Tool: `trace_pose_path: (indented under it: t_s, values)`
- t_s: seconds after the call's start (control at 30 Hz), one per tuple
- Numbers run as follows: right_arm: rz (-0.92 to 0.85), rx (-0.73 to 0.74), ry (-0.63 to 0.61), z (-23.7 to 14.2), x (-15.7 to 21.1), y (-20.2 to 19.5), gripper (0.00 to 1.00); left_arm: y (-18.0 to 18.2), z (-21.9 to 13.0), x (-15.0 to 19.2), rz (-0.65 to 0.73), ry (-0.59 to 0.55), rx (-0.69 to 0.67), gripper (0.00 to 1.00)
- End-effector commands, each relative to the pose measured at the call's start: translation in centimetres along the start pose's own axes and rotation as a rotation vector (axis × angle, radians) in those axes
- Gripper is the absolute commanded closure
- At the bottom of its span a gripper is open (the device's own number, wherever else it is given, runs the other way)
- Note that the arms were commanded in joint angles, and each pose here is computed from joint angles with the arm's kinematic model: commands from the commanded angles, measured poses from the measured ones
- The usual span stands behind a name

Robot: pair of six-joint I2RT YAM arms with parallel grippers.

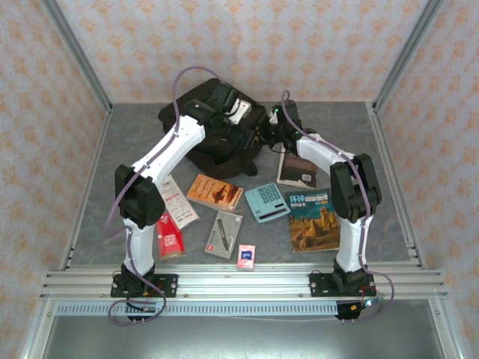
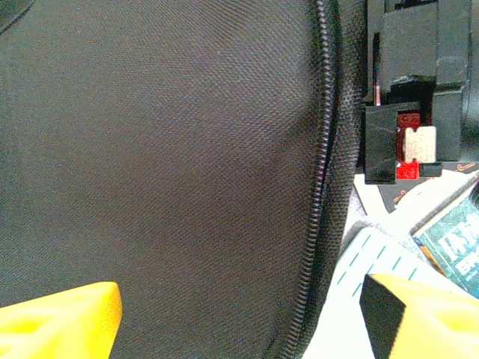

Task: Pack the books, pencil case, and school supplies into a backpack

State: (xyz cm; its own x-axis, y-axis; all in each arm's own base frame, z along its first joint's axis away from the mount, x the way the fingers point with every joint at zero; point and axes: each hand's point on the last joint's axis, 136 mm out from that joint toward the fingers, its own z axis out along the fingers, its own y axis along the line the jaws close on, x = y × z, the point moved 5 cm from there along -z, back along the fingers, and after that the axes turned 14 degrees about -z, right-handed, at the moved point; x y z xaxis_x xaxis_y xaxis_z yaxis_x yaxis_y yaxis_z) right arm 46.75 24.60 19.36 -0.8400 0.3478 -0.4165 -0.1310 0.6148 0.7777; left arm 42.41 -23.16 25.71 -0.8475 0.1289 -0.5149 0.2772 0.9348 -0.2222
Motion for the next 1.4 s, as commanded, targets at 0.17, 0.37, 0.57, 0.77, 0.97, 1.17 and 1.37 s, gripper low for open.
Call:
trace_pose_path:
  t_s: [0.17, 0.37, 0.57, 0.77, 0.97, 1.17, 1.37]
  values:
    - [-0.027, -0.097, -0.051, -0.4, -2.0, 2.6, 0.72, 1.3, 1.8, -0.6, 0.075, -0.034, -0.199, 0.21]
    - [-0.029, -0.091, -0.060, -1.0, -2.0, 2.5, 0.75, 2.4, 1.5, -2.5, 0.073, -0.116, -0.337, 0.73]
    - [-0.046, -0.051, -0.080, -2.2, -2.2, 2.0, 0.75, 1.7, 0.3, -3.6, 0.051, -0.150, -0.299, 1.00]
    - [-0.106, 0.072, -0.128, -5.1, -2.0, 1.1, 0.70, 2.3, -1.6, -4.6, -0.002, -0.202, -0.312, 1.00]
    - [-0.089, 0.024, -0.082, -4.0, -1.8, 1.1, 0.70, 0.4, -1.8, -3.5, -0.038, -0.142, -0.134, 0.65]
    - [-0.008, -0.094, -0.082, -1.6, -2.4, 1.2, 0.73, 1.3, -0.1, -1.5, -0.016, -0.092, -0.149, 0.36]
    - [0.002, -0.120, -0.075, -1.0, -2.7, 1.6, 0.75, 1.7, 1.1, -0.5, -0.022, -0.064, -0.160, 0.33]
